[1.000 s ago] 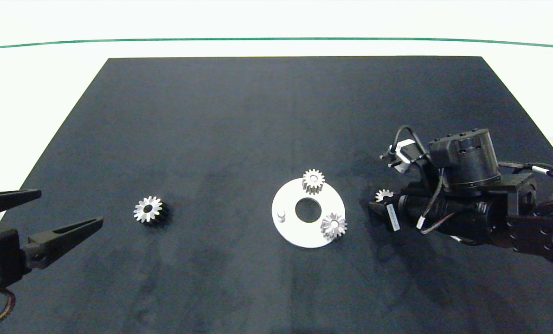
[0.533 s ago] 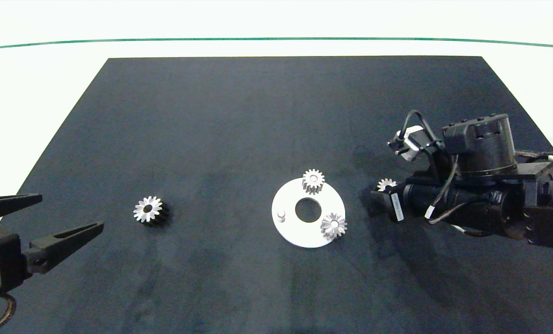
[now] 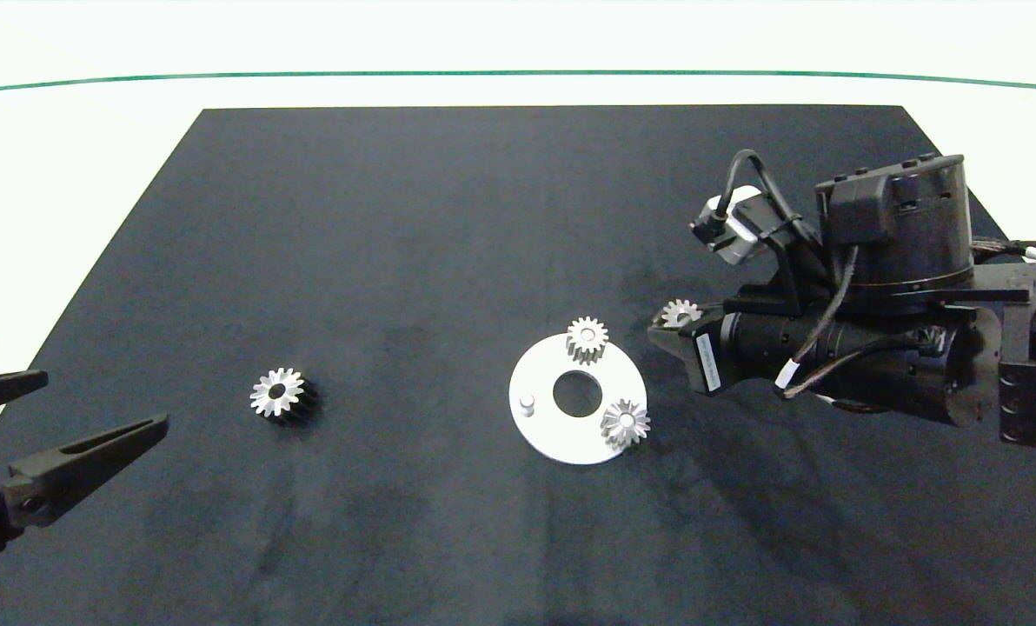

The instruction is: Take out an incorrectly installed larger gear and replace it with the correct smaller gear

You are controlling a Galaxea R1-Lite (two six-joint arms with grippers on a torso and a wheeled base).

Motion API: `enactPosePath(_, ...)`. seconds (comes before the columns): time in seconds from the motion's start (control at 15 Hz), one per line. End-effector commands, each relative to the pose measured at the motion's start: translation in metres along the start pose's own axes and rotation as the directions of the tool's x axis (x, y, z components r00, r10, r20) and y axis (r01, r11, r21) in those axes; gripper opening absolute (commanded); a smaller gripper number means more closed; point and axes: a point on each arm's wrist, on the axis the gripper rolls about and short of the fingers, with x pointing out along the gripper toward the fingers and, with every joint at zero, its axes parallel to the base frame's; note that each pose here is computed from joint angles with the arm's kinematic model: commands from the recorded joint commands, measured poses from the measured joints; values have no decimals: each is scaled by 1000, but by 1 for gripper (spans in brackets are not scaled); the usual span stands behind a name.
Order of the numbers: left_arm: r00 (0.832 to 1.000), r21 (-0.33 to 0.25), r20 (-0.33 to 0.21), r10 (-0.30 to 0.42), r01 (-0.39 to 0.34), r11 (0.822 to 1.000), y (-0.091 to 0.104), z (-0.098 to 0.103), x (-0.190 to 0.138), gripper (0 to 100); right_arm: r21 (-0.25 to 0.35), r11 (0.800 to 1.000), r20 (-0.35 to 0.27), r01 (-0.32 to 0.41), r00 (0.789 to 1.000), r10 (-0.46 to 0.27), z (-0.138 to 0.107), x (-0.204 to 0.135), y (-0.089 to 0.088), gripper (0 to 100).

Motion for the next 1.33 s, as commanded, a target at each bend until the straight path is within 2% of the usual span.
enactPosePath(0.07,998,10,60,2,-2,1000,-3,-1,-18,100,-33,997,0,-68,998,68,13,6,25,25)
enactPosePath(0.4,995,16,102,6,-8,1000,-6,-8,-32,100,-74,988,-48,-138,990,135,17,25,57,25)
enactPosePath(0.73,992,22,124,4,-7,1000,-8,-13,-39,100,-107,978,-109,-179,980,167,14,39,76,25)
enactPosePath(0.87,991,25,135,2,-5,1000,-8,-14,-42,100,-118,968,-122,-221,971,207,15,45,89,25)
enactPosePath(1.13,992,24,129,1,-4,1000,-9,-17,-43,100,-138,957,-149,-254,961,233,18,53,107,25)
enactPosePath(1.33,993,21,118,0,-3,1000,-9,-20,-41,100,-148,956,-181,-253,957,225,12,59,111,25)
